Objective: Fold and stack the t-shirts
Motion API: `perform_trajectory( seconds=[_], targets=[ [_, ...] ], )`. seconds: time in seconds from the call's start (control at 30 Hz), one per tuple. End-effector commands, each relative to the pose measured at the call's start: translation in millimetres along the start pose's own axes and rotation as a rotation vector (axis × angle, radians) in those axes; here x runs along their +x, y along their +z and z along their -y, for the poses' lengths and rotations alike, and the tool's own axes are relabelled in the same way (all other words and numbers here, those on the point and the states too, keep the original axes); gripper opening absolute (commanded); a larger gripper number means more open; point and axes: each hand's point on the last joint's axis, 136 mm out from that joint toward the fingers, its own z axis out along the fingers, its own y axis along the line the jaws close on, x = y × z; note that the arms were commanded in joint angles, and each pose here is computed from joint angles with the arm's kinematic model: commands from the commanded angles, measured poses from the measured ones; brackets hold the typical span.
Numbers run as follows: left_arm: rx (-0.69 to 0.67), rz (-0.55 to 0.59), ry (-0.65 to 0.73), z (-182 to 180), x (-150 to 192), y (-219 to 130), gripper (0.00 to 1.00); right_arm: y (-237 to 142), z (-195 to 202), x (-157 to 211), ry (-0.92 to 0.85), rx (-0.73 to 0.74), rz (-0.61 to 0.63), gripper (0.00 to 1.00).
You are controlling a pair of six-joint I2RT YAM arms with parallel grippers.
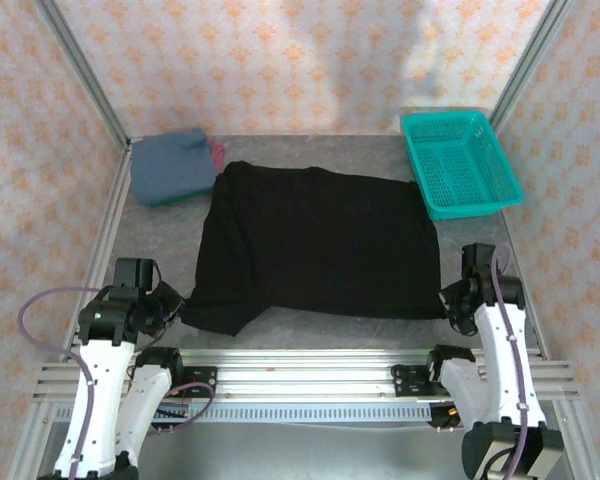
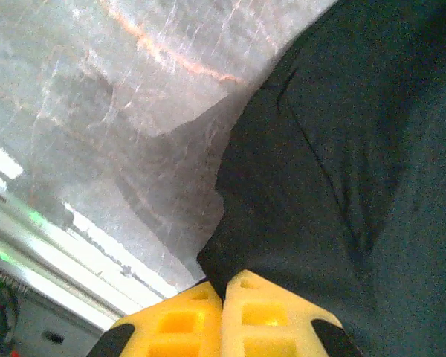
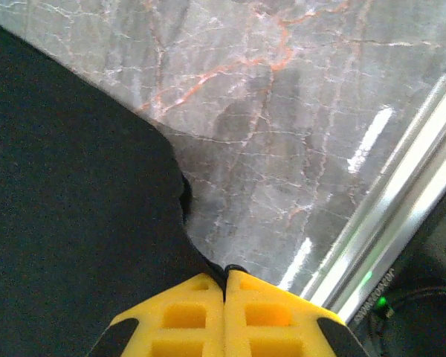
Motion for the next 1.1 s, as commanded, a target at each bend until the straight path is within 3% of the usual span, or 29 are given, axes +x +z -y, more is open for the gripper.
perform_trajectory(
  seconds=[0.0,0.2,0.43,0.87,1.07],
  targets=[
    [-0.044,-0.006,-0.036,-15,8,-14,0.0,-6,13,-2,-0.031,0.053,0.017,0.0],
    [0.032,0.022,0.003,17,-8,-12,0.0,-3,-8,-6,-0.06,-0.008,0.002,0.0],
    [-0.027,0.065,0.225,73,-52,-18,0.0,-2,-43,-22,-0.109,-0.057,-0.003,0.0],
    [-0.051,0.02,0.493,161,-89,28,0.0,19,-69,-43,-0.167,-0.01,0.001,0.0],
    [-0.104,-0.023,0.587,177,-93,55,0.0,33,-69,-44,-0.171,0.01,-0.006,0.0]
  ],
)
